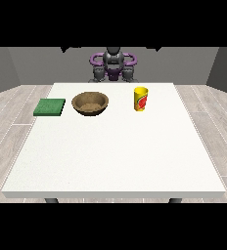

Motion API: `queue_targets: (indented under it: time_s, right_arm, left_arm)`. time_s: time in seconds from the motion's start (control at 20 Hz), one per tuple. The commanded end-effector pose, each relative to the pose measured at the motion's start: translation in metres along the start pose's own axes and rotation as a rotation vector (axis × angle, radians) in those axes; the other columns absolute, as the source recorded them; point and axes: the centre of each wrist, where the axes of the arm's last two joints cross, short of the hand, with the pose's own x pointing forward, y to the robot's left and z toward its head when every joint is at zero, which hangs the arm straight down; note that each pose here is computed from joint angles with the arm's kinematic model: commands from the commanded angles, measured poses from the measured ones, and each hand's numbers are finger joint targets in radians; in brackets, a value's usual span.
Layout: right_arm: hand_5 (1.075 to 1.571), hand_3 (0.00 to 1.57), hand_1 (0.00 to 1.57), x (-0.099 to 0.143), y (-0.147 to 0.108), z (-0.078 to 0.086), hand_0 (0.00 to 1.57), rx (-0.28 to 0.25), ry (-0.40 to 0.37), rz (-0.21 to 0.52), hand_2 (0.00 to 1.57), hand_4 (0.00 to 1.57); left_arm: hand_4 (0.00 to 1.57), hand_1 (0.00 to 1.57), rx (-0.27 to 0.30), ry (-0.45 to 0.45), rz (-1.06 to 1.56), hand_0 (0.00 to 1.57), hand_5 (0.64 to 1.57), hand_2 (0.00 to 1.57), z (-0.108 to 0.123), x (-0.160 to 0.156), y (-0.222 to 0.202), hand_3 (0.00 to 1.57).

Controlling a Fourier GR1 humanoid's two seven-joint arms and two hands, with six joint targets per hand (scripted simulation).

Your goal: Pick the cup and pour the ball into the bowl, then pick the bowl and place it on the pad

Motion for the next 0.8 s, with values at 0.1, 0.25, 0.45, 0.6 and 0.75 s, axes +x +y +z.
queue_targets:
  time_s: [0.1, 0.25, 0.45, 0.6, 0.75]
  right_arm:
    - [1.531, 0.0, 0.0, 0.044, -0.009, 0.011, 0.0, -0.036, 0.038, -0.081, 0.0, 0.86]
    - [1.548, 0.0, 0.0, 0.069, 0.008, 0.021, 0.0, -0.016, -0.037, -0.06, 0.0, 0.79]
    - [1.551, 0.0, 0.0, 0.079, 0.0, 0.011, 0.0, 0.019, -0.18, -0.063, 0.0, 0.76]
    - [1.546, 0.0, 0.0, 0.086, 0.017, -0.007, 0.0, 0.023, -0.285, -0.043, 0.0, 0.72]
    - [1.545, 0.09, 0.0, 0.082, 0.008, -0.011, 0.0, 0.021, -0.353, -0.084, 0.0, 0.71]
  left_arm:
    - [0.62, 0.0, 0.01, 0.063, 0.098, 0.0, 1.564, 0.0, 0.004, 0.048, -0.014, 0.0]
    - [0.58, 0.0, 0.038, -0.058, 0.07, 0.0, 1.56, 0.0, -0.002, 0.07, -0.023, 0.0]
    - [0.6, 0.0, 0.044, -0.196, 0.047, 0.0, 1.556, 0.0, -0.025, 0.073, -0.039, 0.0]
    - [0.59, 0.0, 0.009, -0.283, 0.022, 0.0, 1.55, 0.0, -0.038, 0.073, -0.04, 0.0]
    - [0.55, 0.0, 0.06, -0.352, 0.016, 0.0, 1.526, 0.0, -0.047, 0.058, -0.029, 0.0]
